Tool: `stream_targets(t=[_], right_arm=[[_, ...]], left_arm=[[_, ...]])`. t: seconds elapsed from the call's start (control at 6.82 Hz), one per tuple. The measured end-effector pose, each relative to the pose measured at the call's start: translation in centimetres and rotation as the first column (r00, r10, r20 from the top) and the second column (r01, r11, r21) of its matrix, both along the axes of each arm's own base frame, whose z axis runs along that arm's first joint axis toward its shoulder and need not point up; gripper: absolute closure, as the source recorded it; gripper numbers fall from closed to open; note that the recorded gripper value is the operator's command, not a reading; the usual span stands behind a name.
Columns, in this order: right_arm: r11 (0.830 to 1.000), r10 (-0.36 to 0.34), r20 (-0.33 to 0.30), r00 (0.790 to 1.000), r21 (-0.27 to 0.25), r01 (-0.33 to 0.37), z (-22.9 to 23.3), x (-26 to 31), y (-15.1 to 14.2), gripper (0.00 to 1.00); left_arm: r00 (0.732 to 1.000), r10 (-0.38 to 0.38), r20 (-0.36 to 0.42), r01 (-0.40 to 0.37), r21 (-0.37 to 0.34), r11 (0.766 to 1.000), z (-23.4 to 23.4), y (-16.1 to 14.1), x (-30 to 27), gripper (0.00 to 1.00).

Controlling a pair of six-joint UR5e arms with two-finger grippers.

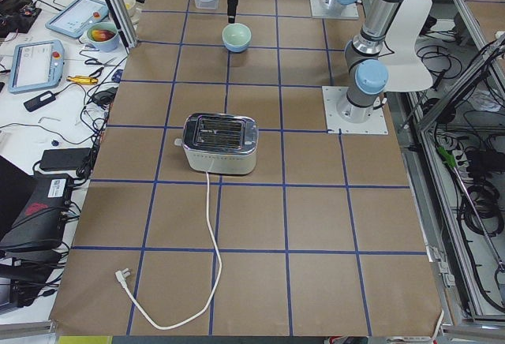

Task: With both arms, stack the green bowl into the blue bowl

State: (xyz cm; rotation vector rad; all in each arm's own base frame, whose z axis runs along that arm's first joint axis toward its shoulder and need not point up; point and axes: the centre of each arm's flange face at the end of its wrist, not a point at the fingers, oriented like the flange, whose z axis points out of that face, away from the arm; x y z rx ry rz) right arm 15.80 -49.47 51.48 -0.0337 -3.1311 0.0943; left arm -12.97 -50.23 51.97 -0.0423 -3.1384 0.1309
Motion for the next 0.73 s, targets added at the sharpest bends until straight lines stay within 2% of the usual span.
stream_targets(t=[0.29, 0.73], right_arm=[[1.000, 0.004, 0.000, 1.000, 0.030, -0.004, 0.26, 0.19, 0.14, 0.00], [0.999, 0.001, -0.003, 1.000, 0.037, -0.001, 0.40, 0.17, 0.32, 0.00]], left_arm=[[1.000, 0.000, 0.000, 0.000, 0.000, 1.000, -0.01, -0.01, -0.01, 0.00], [1.000, 0.000, -0.001, 0.000, 0.000, 1.000, -0.01, 0.00, -0.01, 0.00]])
